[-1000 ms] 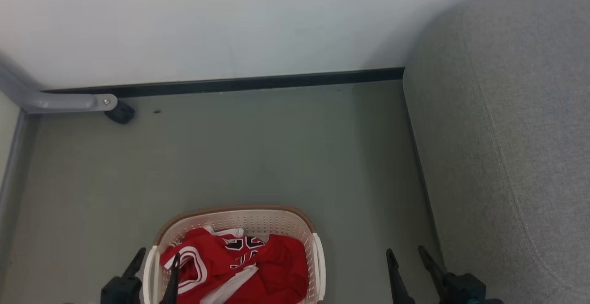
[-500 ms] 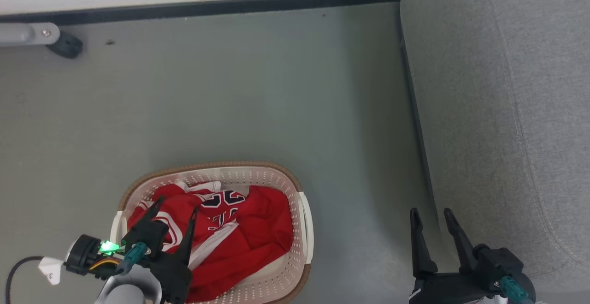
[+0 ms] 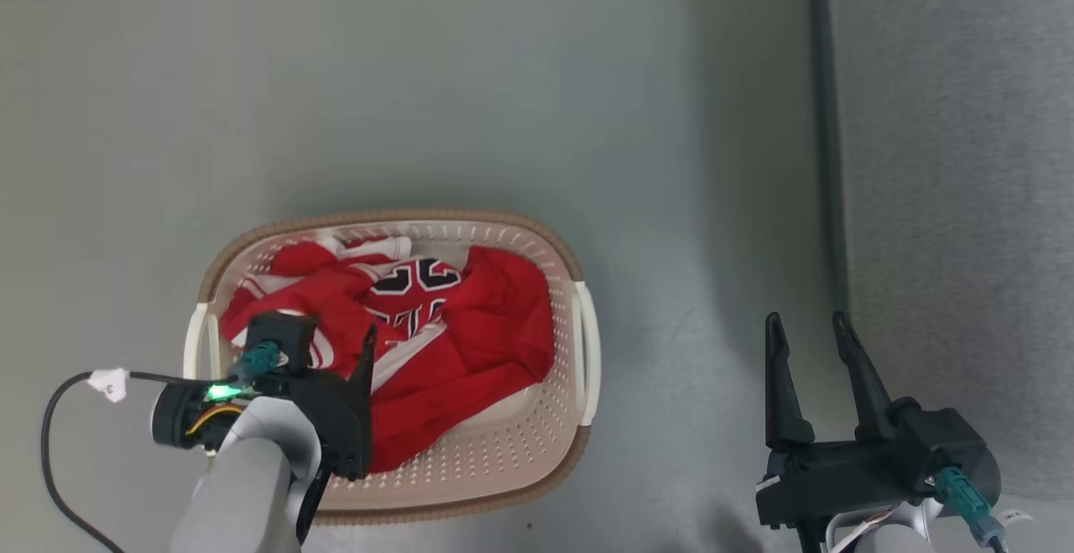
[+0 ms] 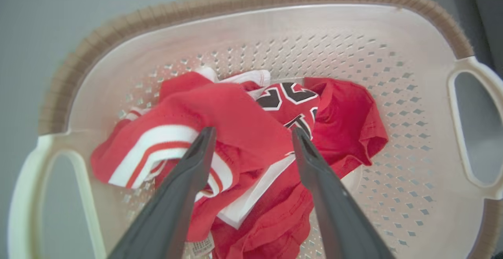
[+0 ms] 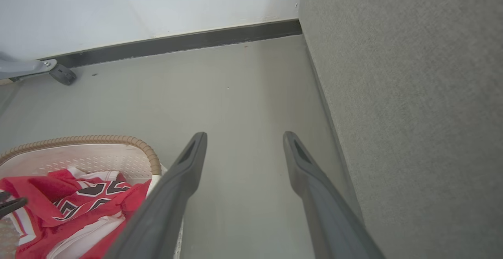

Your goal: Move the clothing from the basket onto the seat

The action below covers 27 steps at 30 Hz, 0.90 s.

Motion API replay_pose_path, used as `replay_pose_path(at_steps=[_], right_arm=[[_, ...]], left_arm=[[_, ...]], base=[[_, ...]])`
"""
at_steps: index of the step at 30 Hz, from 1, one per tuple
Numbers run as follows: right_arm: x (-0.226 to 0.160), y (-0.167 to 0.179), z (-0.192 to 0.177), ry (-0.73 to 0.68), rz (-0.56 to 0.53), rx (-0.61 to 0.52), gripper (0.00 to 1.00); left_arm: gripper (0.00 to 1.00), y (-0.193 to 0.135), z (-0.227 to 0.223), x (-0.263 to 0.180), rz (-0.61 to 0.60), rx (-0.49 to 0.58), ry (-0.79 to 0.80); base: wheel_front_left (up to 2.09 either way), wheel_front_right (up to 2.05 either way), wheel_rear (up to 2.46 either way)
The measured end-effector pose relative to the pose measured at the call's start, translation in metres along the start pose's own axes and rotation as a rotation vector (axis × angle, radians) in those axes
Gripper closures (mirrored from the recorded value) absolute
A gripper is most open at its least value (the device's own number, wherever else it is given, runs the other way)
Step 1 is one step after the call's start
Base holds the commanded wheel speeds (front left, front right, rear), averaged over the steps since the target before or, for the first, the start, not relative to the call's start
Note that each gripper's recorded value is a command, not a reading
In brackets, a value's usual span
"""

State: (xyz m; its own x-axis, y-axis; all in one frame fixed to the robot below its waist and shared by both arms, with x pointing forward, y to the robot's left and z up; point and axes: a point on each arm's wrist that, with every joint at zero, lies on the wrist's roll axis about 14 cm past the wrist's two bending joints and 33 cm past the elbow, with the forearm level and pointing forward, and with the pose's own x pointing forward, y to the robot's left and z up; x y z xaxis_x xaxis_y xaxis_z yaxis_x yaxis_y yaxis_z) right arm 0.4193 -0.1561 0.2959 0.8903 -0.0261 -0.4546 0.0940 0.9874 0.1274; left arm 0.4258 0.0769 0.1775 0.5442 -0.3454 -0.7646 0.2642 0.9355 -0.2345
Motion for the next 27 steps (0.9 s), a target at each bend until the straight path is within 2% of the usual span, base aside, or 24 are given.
replay_pose_path(at_steps=[3,11,17,27], right_arm=[[0.005,0.006,-0.013,0.03,0.019,-0.002,0.0],[0.013,0.027,-0.028,0.059,0.077,0.009,0.0],[0.016,0.029,-0.033,0.066,0.084,0.008,0.0],[0.017,0.03,-0.036,0.071,0.089,0.009,0.0]], left_arm=[[0.0,0.012,-0.024,0.001,0.039,-0.085,0.088],[0.0,0.036,-0.046,0.003,0.104,-0.181,0.197],[0.0,0.028,-0.034,0.019,0.072,-0.196,0.193],[0.0,0.01,-0.041,0.027,0.017,-0.153,0.234]], base=[[0.0,0.0,0.0],[0.0,0.0,0.0],[0.0,0.0,0.0],[0.0,0.0,0.0]])
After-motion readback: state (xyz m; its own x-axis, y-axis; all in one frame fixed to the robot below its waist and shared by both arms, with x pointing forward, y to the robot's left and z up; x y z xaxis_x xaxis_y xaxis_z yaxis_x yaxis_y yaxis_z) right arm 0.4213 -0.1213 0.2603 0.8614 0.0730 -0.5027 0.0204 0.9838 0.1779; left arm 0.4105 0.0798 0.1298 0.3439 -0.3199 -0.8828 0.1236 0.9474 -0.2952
